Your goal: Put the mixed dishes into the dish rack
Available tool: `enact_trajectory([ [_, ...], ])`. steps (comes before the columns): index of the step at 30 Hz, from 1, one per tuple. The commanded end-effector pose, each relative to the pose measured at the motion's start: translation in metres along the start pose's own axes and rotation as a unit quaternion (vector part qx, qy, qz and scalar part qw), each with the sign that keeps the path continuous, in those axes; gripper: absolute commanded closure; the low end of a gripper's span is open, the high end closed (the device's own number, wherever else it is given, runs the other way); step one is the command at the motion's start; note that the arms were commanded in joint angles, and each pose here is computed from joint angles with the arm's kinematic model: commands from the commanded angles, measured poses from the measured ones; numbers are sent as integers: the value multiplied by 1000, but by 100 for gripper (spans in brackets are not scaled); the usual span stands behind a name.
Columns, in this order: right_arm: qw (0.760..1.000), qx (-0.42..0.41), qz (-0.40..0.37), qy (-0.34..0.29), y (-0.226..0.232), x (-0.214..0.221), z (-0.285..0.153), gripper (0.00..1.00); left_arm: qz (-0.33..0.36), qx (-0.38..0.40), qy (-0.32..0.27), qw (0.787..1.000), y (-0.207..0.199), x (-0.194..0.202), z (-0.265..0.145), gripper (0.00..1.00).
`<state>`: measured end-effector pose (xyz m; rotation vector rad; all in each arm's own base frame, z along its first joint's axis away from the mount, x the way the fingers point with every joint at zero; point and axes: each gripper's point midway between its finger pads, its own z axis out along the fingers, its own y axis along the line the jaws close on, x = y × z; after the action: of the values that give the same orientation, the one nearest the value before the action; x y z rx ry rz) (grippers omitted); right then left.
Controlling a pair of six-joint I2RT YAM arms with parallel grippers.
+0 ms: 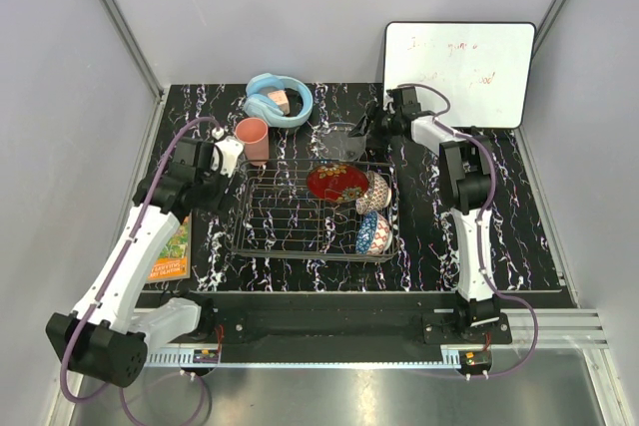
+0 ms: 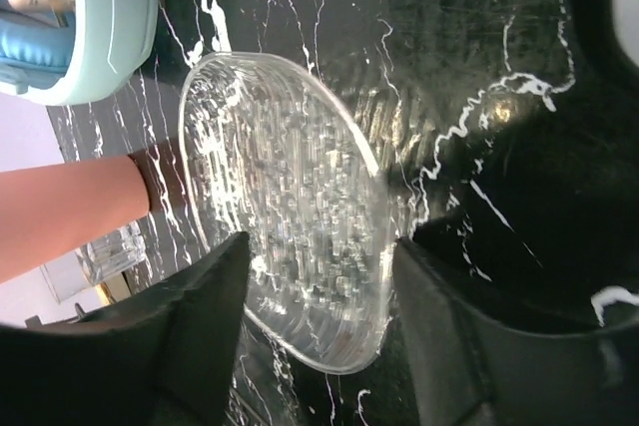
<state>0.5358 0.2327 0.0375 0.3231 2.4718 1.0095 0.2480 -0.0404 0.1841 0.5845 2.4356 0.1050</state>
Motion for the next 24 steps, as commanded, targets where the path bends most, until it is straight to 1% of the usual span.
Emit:
enact_trajectory([
  [1,998,42,29,35,-28,24,20,39,9,-6,-41,999,4,-13,-6,32],
  [4,997,53,38,40,-35,27,23,50,10,-6,-53,999,4,-16,-9,32],
  [5,997,54,38,40,-37,27,24,58,9,-5,-55,998,4,-16,-9,32],
  [8,996,63,41,43,-43,29,26,73,12,-4,-58,998,3,-13,-9,32],
  [9,996,66,39,42,-44,30,26,81,13,-5,-57,998,3,-10,-8,32],
  [11,996,68,40,43,-46,30,26,89,15,-9,-57,998,4,-8,-6,32],
  [12,996,70,38,41,-45,30,26,96,15,-8,-55,998,3,-5,-4,32],
  [13,996,71,38,41,-46,30,25,100,16,-10,-55,998,3,-4,-4,32],
  [20,998,62,16,28,-32,21,12,100,12,-16,-61,998,4,1,-3,32],
  [23,999,40,-5,8,-8,6,-3,100,12,-16,-62,998,4,2,-3,32],
  [24,999,29,-16,-7,8,-5,-14,100,11,-17,-63,998,4,2,-4,32],
])
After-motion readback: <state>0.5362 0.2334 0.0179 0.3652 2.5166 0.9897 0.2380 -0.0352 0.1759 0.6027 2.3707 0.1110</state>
